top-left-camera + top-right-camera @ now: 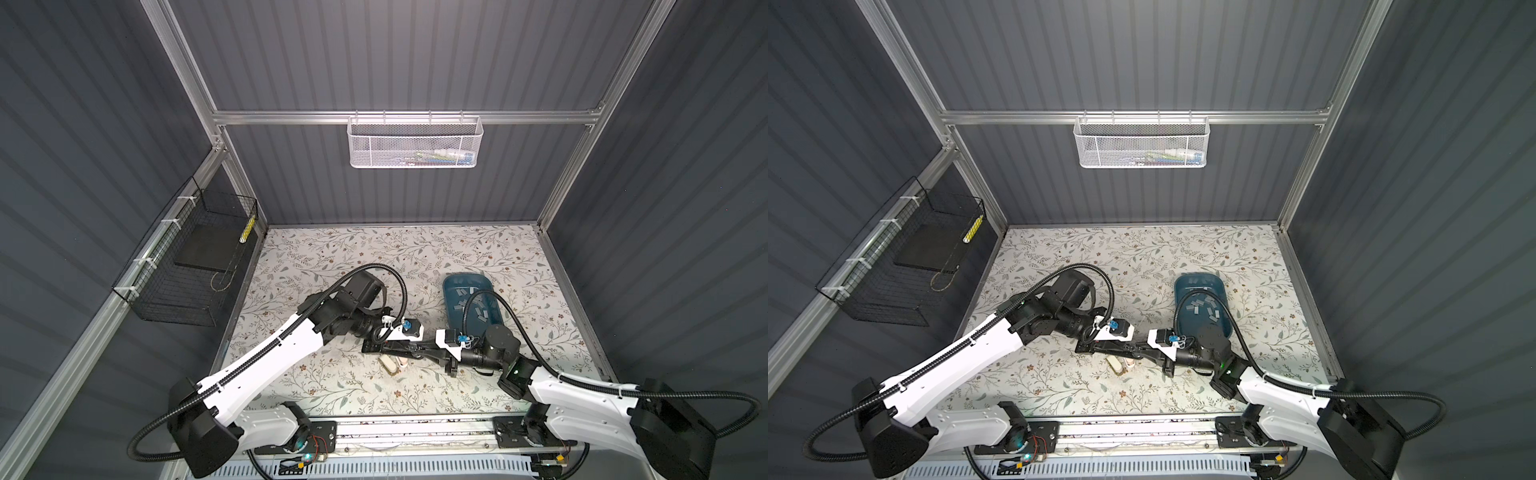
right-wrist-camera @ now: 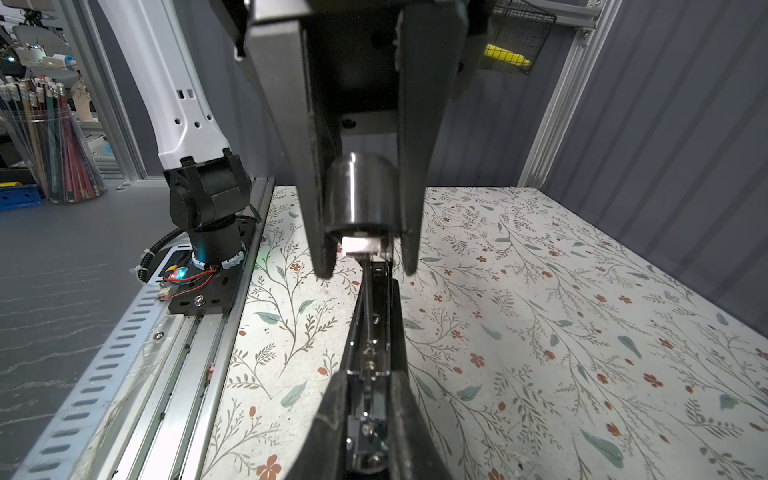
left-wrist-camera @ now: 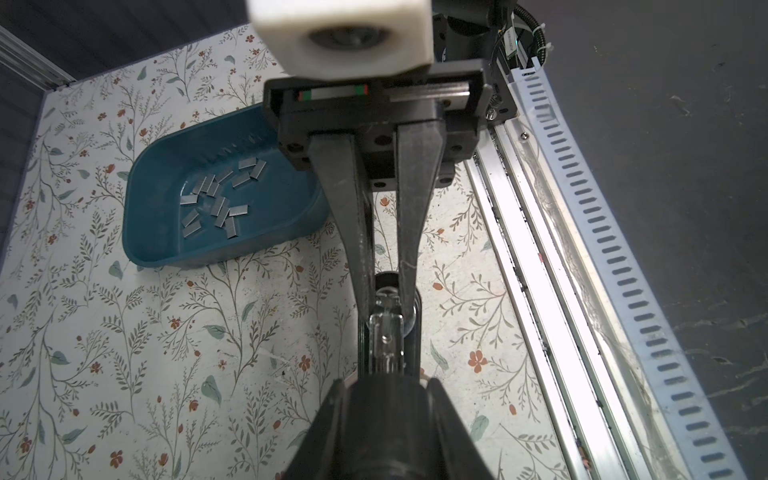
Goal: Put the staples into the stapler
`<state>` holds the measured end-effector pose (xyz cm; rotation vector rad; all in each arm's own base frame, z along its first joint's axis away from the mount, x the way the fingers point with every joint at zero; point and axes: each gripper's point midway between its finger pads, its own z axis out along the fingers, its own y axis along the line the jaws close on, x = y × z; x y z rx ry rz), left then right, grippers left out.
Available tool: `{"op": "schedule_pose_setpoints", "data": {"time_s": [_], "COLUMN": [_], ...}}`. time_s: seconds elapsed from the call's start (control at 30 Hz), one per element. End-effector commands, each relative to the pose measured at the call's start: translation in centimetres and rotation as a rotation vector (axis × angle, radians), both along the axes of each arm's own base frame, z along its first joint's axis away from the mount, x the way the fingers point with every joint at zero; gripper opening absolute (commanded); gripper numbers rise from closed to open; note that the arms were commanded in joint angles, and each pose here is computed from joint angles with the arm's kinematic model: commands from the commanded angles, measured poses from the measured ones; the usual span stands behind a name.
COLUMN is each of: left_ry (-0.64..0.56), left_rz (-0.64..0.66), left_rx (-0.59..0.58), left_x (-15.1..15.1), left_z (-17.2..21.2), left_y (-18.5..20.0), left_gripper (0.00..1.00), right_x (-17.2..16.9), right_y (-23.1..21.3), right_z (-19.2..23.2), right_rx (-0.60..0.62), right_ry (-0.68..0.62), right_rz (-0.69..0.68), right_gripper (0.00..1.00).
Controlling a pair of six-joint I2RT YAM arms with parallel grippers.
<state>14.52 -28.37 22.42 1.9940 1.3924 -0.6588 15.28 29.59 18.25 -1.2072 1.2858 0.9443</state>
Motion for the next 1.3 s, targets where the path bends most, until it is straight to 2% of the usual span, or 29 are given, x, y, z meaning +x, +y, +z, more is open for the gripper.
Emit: {"op": "schedule_pose_setpoints", "data": {"time_s": [0.0, 0.27, 0.43, 0.83, 1.03, 1.13, 1.27], "left_ry": [-0.010, -0.017, -0.046, -0.042, -0.053, -0.044, -0.032], "left_rz": [-0.121, -0.176, -0.176, -0.164, -0.061, -0.004, 0.008], "left_rx": [-0.180, -0.217, -0.246, -0.242, -0.234, -0.283, -0.336], "left_x": [-2.0, -3.1, -3.3, -3.1, -1.1, 0.3, 0.8], "left_z": [3.7, 4.4, 4.9, 4.8, 5.1, 6.1, 7.5], "left_y": [-1.5, -1.3, -1.2, -1.3, -1.1, -0.6, 0.0], "left_gripper": [0.00, 0.00, 0.00, 0.00, 0.00, 0.00, 0.00], "right_x": [1.0, 1.2, 1.7, 2.3, 2.8, 3.1, 3.6], "right_y": [-0.8, 0.4, 1.3, 3.0, 3.4, 3.2, 2.7], "right_z": [-2.7, -2.5, -2.2, -1.0, -1.4, -1.8, -2.1], "right_rx": [-0.087, -0.120, -0.105, -0.041, -0.032, -0.027, -0.010], "right_ry": [0.053, 0.101, 0.105, 0.107, 0.104, 0.101, 0.111], "right_rz": [-0.072, -0.047, -0.049, -0.034, -0.038, -0.049, -0.053], "right_gripper": [0.12, 0.18, 0.26, 0.29, 0.21, 0.16, 0.09]}}
